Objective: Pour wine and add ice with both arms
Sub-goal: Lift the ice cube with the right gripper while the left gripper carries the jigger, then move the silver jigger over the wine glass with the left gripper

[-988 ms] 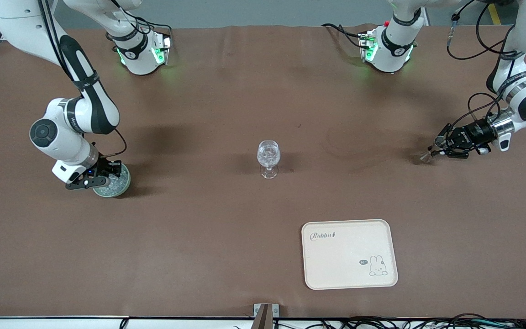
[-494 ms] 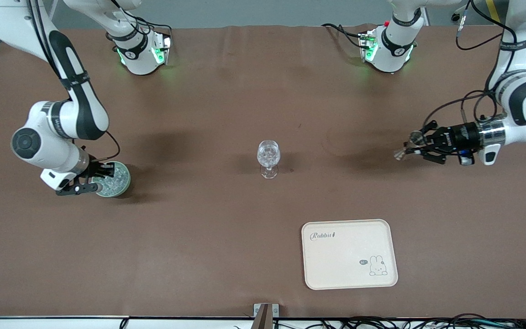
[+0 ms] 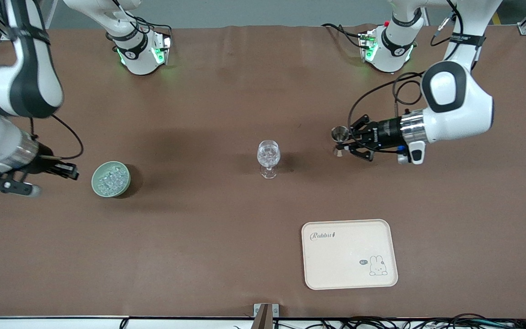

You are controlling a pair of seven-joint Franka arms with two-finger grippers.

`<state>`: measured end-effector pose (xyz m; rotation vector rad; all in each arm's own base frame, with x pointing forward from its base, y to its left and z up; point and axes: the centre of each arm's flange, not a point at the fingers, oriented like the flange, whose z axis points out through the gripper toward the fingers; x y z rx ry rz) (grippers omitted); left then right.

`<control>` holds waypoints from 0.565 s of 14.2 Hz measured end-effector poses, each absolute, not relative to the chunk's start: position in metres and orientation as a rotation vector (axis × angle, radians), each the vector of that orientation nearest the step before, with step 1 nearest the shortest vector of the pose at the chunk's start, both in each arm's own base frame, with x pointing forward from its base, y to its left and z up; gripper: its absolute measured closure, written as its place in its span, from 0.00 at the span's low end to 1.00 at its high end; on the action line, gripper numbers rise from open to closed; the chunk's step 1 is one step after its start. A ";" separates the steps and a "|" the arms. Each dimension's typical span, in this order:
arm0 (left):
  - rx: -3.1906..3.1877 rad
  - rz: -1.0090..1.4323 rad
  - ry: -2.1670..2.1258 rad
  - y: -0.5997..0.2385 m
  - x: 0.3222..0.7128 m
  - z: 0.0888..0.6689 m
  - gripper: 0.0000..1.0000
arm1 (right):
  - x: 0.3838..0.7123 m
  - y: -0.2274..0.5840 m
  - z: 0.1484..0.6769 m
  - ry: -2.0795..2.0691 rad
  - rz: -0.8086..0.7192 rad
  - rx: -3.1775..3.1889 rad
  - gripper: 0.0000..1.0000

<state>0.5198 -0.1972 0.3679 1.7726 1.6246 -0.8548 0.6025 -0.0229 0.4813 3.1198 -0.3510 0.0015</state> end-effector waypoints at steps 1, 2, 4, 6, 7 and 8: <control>1.809 -0.824 1.634 -0.210 0.517 0.368 0.78 | 0.599 -0.025 0.509 -0.369 -0.015 3.118 0.74; 1.854 -0.789 1.648 -0.225 0.513 0.367 0.78 | 0.594 -0.028 0.535 -0.378 -0.024 3.117 0.74; 1.957 -0.728 1.663 -0.253 0.510 0.370 0.78 | 0.582 -0.035 0.581 -0.392 0.003 3.119 0.74; 2.029 -0.684 1.684 -0.275 0.517 0.378 0.78 | 0.564 -0.038 0.609 -0.367 -0.004 3.125 0.74; 2.068 -0.658 1.687 -0.287 0.521 0.381 0.78 | 0.554 -0.038 0.616 -0.341 -0.038 3.128 0.74; 2.108 -0.630 1.692 -0.299 0.524 0.384 0.78 | 0.546 -0.034 0.623 -0.302 -0.074 3.132 0.74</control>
